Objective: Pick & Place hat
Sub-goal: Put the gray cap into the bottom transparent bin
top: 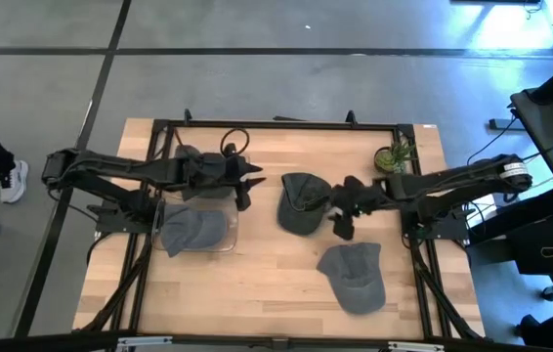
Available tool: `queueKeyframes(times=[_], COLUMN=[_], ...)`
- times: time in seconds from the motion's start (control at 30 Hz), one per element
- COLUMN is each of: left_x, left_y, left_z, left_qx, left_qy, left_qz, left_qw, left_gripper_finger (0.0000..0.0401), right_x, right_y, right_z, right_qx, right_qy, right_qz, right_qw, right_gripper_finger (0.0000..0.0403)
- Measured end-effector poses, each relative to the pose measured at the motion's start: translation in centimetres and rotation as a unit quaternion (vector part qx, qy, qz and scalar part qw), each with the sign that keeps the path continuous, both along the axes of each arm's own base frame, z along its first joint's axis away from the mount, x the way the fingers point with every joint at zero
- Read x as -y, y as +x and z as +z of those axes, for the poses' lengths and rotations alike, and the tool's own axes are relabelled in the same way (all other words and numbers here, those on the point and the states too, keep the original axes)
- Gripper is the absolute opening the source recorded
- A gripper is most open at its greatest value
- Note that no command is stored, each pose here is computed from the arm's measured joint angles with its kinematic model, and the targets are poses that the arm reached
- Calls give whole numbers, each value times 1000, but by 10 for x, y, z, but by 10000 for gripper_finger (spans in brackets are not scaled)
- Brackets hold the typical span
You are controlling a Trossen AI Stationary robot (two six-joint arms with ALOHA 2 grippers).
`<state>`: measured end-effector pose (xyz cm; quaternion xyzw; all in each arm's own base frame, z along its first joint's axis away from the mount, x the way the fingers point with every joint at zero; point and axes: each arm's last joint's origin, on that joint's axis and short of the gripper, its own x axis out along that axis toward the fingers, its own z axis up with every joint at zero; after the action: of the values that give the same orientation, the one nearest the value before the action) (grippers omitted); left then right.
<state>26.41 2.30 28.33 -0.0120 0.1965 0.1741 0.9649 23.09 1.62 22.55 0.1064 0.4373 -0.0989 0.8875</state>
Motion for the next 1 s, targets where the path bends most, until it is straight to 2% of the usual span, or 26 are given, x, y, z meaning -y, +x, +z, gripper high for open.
queueKeyframes(times=[0.17,0.47,0.73,1.0], left_x=[4,12,13,13], left_y=[3,4,4,4], left_z=[-6,-7,-7,-7], left_qx=[22,19,19,19], left_qy=[-3,-13,-13,-12], left_qz=[-17,-52,-55,-53], left_qw=[1000,998,998,998], left_gripper_finger=[129,129,130,130], right_x=[-34,-77,-101,-106], right_y=[-14,-29,-27,-20], right_z=[-6,-16,-48,-78], right_qx=[-54,-93,-166,-223], right_qy=[31,51,15,-17], right_qz=[22,54,74,63], right_qw=[998,993,983,973], right_gripper_finger=[211,211,211,211])
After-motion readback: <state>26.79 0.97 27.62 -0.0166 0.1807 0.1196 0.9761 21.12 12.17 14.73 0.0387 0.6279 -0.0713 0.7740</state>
